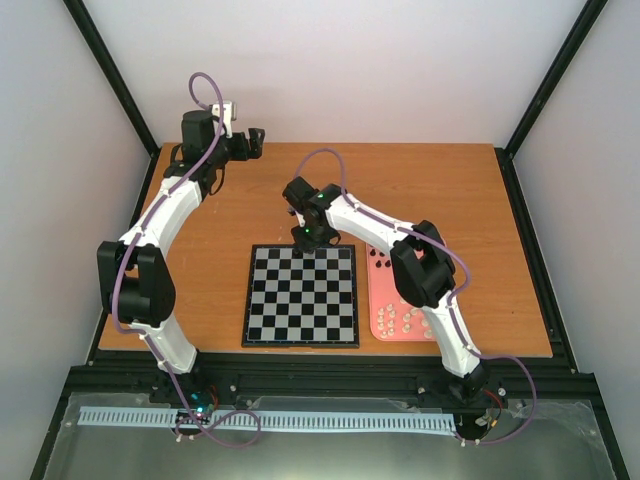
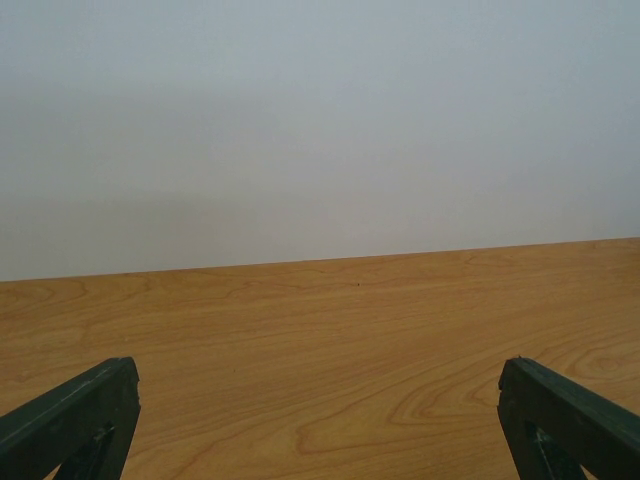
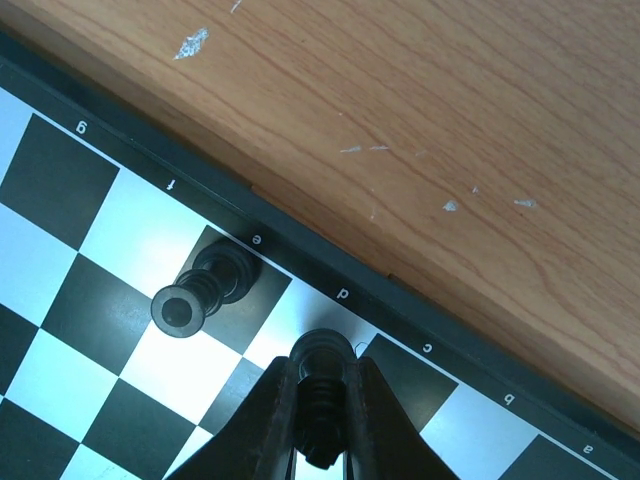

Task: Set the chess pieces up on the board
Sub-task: Place the chess piece on the chessboard.

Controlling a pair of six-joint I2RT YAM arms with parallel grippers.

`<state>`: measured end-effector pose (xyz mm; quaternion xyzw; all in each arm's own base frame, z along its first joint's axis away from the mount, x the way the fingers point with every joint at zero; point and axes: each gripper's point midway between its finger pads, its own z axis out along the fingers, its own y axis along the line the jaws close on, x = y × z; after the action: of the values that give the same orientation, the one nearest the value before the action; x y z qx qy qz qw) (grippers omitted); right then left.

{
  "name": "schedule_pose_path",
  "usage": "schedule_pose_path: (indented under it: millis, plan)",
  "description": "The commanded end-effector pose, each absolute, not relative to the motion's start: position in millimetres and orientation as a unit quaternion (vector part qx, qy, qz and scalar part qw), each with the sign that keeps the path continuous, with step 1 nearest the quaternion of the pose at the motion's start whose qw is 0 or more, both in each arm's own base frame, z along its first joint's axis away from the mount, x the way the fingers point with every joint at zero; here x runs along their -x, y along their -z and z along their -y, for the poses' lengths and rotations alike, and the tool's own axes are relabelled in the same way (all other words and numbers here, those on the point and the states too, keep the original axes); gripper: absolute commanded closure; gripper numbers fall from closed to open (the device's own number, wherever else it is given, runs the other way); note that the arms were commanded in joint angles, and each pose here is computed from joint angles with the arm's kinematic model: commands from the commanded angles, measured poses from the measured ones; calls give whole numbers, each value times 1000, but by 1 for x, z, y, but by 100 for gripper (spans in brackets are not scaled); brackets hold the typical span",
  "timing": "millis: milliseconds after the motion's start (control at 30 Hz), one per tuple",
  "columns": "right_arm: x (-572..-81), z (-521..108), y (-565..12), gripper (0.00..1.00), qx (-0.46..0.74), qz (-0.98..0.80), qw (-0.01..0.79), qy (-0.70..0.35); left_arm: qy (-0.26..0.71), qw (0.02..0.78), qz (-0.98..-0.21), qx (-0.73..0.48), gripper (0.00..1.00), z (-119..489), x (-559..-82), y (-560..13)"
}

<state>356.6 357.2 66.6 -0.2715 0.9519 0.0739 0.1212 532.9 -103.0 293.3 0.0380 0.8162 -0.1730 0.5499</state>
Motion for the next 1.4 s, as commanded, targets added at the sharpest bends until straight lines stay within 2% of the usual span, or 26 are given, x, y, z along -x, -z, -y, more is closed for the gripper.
schedule_pose_path:
  millis: [0,1033,1167,1367]
  plan:
    - [-354,-363,-66,97,280,-949,123,-73,180,573,-799,-37,0,102,-536,-315]
    - [-355,-365,-47,96,282,-950,114,-71,181,572,-799,-38,0,103,-536,-315]
    - [-355,-364,-50,93,282,-950,118,-69,181,572,-799,-39,0,104,-536,-315]
    - [-356,-362,-55,81,281,-949,124,-68,180,572,-800,-37,0,103,-537,-314]
